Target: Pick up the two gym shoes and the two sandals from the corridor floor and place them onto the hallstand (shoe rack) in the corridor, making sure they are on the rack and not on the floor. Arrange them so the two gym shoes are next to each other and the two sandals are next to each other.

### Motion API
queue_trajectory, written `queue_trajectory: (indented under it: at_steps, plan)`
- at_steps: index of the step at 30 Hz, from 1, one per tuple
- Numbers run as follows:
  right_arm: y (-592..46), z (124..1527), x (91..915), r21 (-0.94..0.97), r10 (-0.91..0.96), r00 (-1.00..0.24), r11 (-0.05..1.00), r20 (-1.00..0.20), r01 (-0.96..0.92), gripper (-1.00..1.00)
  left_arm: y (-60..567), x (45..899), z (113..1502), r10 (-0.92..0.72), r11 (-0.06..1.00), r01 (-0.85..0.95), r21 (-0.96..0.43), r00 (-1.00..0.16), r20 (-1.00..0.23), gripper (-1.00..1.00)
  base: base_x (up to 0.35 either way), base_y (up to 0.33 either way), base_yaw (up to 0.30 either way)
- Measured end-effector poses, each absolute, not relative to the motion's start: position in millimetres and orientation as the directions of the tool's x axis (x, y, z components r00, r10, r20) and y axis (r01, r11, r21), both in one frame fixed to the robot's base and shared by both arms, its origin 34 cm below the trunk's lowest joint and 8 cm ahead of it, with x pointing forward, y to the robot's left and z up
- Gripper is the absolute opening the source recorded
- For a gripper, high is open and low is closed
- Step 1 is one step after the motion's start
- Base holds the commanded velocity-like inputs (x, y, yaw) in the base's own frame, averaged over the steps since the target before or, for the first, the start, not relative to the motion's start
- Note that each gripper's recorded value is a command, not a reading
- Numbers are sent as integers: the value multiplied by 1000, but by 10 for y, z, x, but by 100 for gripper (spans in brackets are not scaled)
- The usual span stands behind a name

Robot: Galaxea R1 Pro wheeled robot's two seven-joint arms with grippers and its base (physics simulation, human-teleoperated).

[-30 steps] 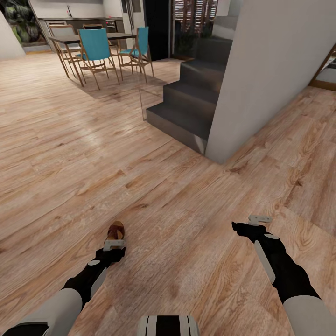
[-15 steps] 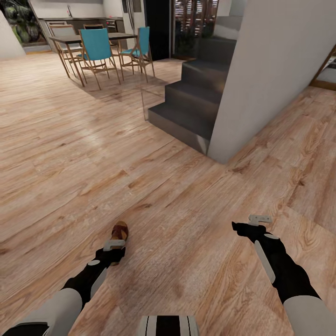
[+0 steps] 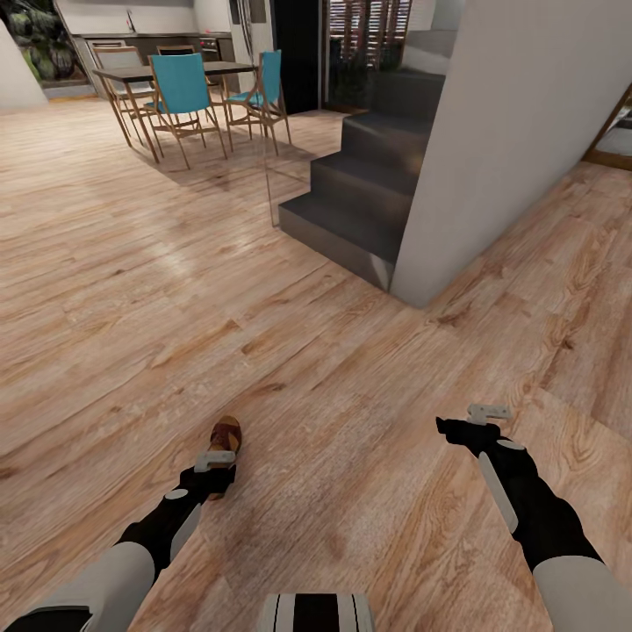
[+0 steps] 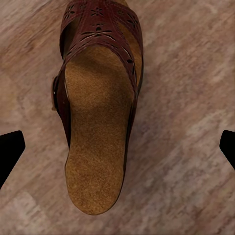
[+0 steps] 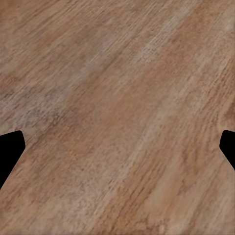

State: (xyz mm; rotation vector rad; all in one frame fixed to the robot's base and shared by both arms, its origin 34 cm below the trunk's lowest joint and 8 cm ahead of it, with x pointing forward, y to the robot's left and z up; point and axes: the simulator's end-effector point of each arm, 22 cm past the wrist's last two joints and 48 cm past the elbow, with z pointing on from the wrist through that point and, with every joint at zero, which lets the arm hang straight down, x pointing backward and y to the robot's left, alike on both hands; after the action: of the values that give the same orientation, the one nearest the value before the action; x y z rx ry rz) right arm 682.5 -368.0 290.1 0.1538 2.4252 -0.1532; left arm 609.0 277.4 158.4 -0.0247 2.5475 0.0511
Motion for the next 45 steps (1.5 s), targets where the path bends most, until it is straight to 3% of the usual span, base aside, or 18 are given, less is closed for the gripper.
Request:
queue_trajectory:
  at_steps: [45]
  plan:
    - [-3684,2575,6710,-78,70,-786,986,-614,149,100,2763,5902,1295,-8,999,-28,31,-858,-513,100,0,0,0]
